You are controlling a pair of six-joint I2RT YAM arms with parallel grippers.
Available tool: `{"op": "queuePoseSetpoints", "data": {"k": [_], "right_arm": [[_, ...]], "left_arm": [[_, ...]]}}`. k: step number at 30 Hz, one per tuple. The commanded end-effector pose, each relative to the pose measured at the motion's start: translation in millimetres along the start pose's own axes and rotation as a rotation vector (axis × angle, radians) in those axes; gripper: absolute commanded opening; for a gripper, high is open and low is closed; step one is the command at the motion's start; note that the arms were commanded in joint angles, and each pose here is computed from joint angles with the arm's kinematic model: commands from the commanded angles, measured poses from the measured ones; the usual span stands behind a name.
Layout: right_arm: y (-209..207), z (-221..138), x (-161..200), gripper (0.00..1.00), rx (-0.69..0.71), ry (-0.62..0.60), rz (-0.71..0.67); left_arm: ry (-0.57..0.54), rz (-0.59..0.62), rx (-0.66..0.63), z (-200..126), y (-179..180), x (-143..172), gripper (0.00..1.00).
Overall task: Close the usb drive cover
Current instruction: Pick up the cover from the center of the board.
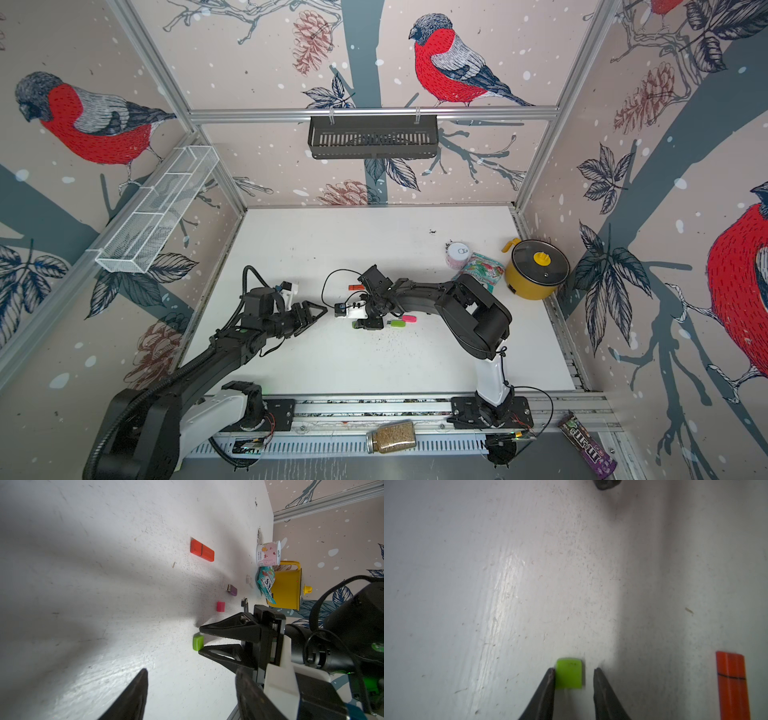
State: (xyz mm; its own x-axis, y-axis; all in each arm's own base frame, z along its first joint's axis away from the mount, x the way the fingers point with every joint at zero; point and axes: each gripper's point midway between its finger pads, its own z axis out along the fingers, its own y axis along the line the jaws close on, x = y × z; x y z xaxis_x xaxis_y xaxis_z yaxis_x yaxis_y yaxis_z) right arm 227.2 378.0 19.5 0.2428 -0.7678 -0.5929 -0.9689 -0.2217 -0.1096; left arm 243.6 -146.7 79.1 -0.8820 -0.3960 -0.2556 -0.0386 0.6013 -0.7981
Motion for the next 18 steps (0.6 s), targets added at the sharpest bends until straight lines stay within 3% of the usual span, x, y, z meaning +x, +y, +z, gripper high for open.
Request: {"op": "queuePoseSetpoints", "data": {"k": [1,13,18], "right_arm": [[16,3,32,0.32,-0.053,0.134,0.03],[16,2,33,0.21,-0.071,0.14,0.034],[11,-3,17,0.21,-0.042,0.06,0.055]], "left_arm": [[-0.002,0.014,0.013,0,-3,-2,0.66],[0.004,0.015,0.017,1,-3,-1,0.66],[0.023,0.009,0.034,3,-4,3,0.66]]}}
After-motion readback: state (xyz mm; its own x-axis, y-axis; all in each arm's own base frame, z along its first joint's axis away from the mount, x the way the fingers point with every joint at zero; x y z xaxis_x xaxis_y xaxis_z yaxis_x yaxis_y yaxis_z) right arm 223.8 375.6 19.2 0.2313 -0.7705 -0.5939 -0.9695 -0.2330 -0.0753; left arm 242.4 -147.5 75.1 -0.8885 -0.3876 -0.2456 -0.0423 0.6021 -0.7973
